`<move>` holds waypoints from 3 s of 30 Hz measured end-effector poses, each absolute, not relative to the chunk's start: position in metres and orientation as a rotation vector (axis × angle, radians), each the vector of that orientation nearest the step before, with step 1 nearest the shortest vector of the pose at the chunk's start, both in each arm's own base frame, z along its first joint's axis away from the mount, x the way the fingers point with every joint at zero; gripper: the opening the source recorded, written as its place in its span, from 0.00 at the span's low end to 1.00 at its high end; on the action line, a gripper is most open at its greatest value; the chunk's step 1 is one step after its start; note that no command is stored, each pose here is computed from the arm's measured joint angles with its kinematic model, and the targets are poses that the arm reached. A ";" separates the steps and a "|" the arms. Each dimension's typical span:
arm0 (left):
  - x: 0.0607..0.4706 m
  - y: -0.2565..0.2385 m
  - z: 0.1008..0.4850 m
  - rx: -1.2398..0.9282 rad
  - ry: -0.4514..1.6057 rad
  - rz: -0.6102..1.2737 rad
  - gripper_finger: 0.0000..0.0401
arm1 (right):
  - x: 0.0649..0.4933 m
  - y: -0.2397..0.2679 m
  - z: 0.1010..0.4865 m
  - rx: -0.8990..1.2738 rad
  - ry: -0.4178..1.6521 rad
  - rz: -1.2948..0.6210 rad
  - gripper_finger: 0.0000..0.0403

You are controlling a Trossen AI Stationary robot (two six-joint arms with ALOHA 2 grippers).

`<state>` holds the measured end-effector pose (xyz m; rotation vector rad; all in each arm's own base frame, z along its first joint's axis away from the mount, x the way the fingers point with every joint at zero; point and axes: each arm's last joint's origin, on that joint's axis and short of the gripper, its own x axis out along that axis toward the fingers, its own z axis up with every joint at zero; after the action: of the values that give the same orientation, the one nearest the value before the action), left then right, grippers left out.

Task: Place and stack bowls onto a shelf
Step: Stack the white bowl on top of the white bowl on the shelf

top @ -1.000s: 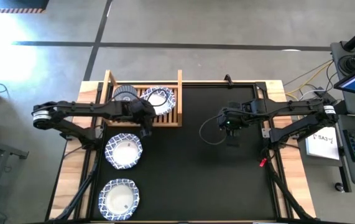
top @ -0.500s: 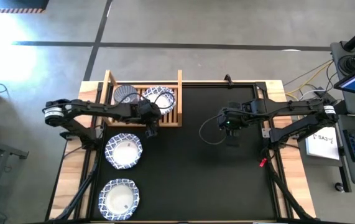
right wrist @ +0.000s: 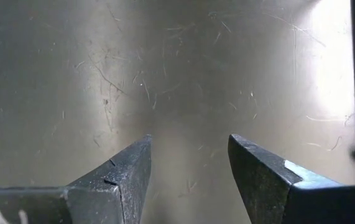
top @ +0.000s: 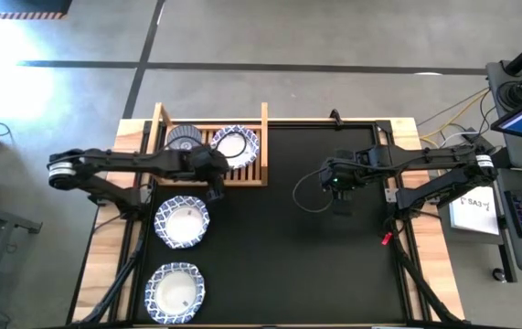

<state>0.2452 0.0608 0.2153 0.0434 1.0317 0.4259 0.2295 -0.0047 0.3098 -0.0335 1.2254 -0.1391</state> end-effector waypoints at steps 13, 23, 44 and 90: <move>0.218 0.000 0.237 -0.448 1.024 0.363 0.40 | 0.229 -0.005 0.309 0.034 1.225 -0.184 0.50; 0.210 -0.053 0.223 -0.669 1.147 0.449 0.40 | 0.228 -0.004 0.305 0.153 1.230 -0.238 0.50; 0.216 -0.097 0.176 -0.531 1.329 0.537 0.40 | 0.193 -0.003 0.304 0.218 1.019 -0.243 0.50; 0.269 -0.094 0.271 0.240 0.970 0.484 0.00 | 0.163 -0.003 0.262 0.215 0.947 -0.238 0.50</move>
<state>0.2692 -0.0937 0.2708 0.2397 0.9700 0.4838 0.1635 -0.0034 0.2621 0.2152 0.9474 -0.2377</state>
